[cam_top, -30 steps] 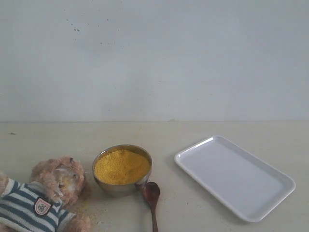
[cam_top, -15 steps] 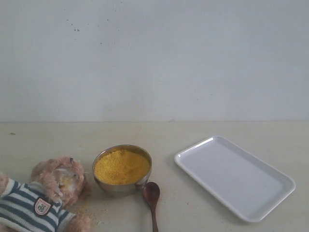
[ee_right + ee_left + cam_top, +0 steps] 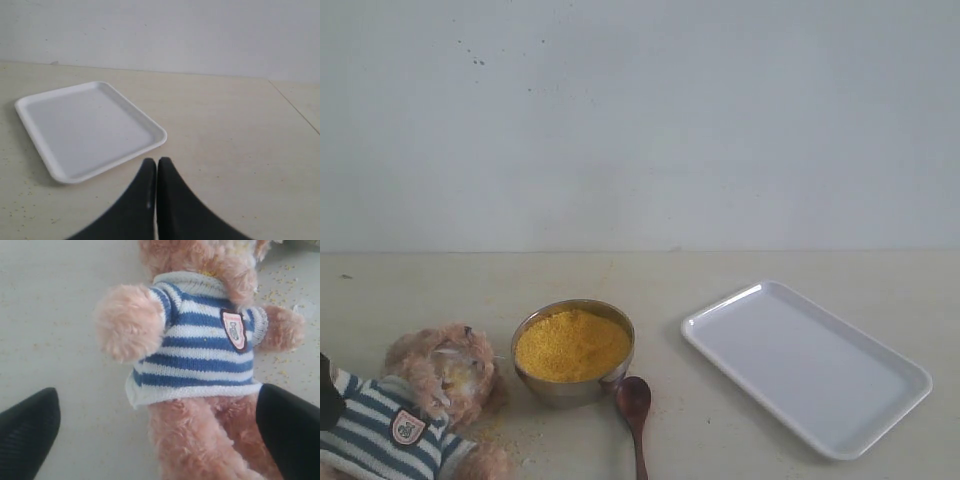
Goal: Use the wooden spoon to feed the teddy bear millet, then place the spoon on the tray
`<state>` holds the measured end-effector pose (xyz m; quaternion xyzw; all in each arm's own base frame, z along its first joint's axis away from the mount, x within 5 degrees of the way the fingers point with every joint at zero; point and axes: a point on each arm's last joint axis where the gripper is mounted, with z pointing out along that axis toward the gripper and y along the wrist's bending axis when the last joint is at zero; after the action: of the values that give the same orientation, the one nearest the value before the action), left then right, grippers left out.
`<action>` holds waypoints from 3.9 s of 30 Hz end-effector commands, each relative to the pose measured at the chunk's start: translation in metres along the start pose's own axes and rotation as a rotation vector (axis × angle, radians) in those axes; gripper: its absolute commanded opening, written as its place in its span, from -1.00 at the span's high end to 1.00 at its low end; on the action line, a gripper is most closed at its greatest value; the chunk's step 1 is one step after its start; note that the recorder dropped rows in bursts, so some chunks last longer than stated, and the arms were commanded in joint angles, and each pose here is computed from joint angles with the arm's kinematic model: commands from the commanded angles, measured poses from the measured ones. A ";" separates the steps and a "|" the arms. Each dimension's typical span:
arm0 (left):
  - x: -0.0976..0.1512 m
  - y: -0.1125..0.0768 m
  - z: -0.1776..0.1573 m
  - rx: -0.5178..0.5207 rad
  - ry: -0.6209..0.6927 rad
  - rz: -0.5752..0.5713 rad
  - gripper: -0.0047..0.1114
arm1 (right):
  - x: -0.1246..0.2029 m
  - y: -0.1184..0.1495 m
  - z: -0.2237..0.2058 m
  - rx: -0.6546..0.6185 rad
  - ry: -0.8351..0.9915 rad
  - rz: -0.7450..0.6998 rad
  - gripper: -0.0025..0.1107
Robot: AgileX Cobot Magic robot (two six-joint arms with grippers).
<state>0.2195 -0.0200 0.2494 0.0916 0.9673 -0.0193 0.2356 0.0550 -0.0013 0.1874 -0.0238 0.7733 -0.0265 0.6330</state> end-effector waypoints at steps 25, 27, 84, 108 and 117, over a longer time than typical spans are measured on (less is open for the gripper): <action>0.003 -0.006 0.104 0.113 0.046 -0.213 -0.96 | -0.002 0.000 0.000 0.001 -0.029 -0.005 0.96; 0.004 -0.009 0.112 0.149 0.057 -0.216 -0.96 | -0.002 0.000 0.000 0.001 -0.029 -0.005 0.96; 0.008 -0.028 0.018 0.384 -0.529 -0.209 0.85 | -0.002 0.000 0.000 0.001 -0.029 -0.005 0.96; 0.008 -0.031 0.014 0.415 -0.545 -0.192 0.85 | -0.034 -0.001 -0.007 -0.051 -0.378 0.335 0.96; 0.008 -0.031 0.014 0.415 -0.545 -0.192 0.85 | -0.068 -0.013 -0.033 -0.216 -0.873 0.794 0.96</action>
<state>0.2145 -0.0492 0.2311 0.0374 0.8534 -0.2541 0.4535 0.0453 -0.0062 0.2494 0.1990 0.4675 0.2783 0.8151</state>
